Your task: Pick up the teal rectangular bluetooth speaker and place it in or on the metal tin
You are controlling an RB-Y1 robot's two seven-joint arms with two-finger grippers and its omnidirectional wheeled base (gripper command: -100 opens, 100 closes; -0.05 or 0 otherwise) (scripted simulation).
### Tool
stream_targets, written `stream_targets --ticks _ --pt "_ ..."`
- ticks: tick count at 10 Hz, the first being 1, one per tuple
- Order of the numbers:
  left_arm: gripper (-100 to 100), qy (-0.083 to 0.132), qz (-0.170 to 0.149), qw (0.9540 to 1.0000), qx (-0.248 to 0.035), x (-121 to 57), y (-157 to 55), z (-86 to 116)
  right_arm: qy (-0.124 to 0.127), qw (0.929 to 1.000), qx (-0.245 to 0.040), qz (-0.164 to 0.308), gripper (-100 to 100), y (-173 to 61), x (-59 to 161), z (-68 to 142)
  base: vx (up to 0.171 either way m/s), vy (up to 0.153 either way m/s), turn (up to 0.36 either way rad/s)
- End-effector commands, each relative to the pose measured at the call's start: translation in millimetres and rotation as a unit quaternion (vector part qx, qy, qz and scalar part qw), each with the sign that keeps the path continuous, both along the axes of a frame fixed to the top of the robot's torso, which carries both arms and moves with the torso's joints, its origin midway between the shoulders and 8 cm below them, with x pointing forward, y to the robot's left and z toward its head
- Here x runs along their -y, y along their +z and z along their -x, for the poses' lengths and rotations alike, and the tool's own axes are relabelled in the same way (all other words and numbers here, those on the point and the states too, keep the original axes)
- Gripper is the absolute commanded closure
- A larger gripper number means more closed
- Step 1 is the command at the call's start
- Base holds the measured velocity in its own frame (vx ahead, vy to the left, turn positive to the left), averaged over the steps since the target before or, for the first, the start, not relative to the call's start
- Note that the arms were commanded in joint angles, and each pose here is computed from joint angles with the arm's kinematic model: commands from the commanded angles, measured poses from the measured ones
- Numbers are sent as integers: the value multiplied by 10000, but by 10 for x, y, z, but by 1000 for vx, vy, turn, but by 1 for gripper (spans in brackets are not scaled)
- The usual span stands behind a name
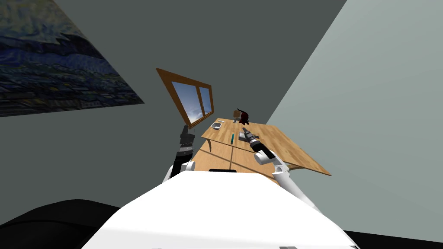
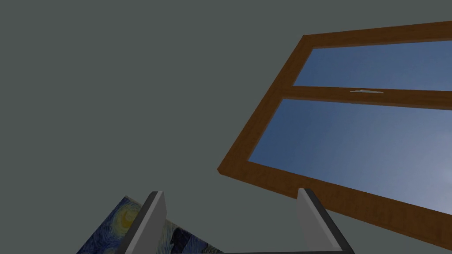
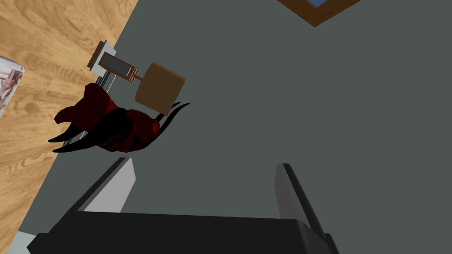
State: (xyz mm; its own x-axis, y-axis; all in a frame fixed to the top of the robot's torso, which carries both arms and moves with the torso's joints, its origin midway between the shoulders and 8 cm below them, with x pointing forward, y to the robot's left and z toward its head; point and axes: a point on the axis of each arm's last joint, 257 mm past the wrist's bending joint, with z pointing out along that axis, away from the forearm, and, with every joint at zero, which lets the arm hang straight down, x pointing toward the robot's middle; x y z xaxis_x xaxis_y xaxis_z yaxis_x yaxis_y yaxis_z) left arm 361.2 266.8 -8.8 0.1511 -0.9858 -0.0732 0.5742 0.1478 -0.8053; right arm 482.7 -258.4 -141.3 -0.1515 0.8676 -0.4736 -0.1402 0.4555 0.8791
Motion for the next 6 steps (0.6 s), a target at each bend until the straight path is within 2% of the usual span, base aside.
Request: stream_targets --ticks 1,2,3,4,5,6 --pt "0 0 0 10000 0 0 0 0 -4 9989 -405 234 -100 -273 94 -71 -46 -10 189" --pt "0 0 0 10000 1 0 0 0 36 9975 -581 409 -100 -366 139 -124 -63 0 299" --pt "0 -1 0 10000 1 1 0 0 -15 9960 -777 437 -100 -495 187 -123 -46 -6 64" --pt "0 0 0 10000 0 0 0 0 -15 9960 -777 437 -100 -495 187 -123 -18 -6 -51" --pt "0 0 0 10000 -1 0 0 0 -18 9922 -1081 624 -100 -675 282 -163 -21 2 155" --pt "0 0 0 10000 0 0 0 0 -30 9915 -1138 635 -100 -709 294 -159 -19 -4 119"
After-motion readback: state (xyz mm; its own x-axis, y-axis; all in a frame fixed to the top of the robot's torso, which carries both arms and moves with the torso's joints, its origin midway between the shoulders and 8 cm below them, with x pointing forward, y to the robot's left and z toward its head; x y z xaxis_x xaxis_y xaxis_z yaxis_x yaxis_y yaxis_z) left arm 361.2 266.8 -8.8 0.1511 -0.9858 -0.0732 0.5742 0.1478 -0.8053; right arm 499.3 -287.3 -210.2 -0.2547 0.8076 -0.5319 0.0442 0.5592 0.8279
